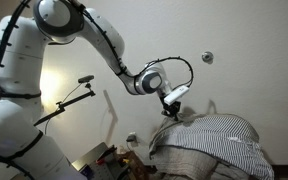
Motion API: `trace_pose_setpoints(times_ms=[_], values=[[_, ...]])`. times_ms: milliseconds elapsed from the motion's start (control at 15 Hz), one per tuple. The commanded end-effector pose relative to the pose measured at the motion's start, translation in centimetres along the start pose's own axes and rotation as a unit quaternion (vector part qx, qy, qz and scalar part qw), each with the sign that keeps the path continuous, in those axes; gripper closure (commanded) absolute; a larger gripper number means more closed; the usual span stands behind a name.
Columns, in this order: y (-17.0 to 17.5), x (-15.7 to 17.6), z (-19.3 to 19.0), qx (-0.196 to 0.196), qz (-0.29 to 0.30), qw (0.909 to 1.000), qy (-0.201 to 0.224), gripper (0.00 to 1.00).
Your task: Unfold the striped garment
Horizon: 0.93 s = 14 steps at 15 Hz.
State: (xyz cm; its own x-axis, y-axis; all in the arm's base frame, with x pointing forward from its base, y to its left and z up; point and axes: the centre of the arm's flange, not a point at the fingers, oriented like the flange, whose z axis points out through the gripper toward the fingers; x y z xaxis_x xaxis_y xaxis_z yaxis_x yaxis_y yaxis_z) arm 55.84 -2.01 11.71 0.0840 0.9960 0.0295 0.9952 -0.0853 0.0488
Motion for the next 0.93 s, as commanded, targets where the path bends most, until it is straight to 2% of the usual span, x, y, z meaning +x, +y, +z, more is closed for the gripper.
trace_pose_setpoints(times_ms=[0, 67, 400, 600, 867], values=[[0.1, 0.4, -0.6, 0.073, -0.022, 0.9971, 0.006, 0.66], [0.2, 0.7, -0.5, 0.089, -0.03, 0.9955, 0.005, 0.6], [0.0, 1.7, -0.1, 0.121, -0.051, 0.9912, -0.017, 0.22], [-0.5, -1.8, 0.1, 0.138, -0.014, 0.9902, -0.014, 0.0], [-0.3, -5.0, 2.2, 0.166, 0.017, 0.9856, -0.029, 0.02]])
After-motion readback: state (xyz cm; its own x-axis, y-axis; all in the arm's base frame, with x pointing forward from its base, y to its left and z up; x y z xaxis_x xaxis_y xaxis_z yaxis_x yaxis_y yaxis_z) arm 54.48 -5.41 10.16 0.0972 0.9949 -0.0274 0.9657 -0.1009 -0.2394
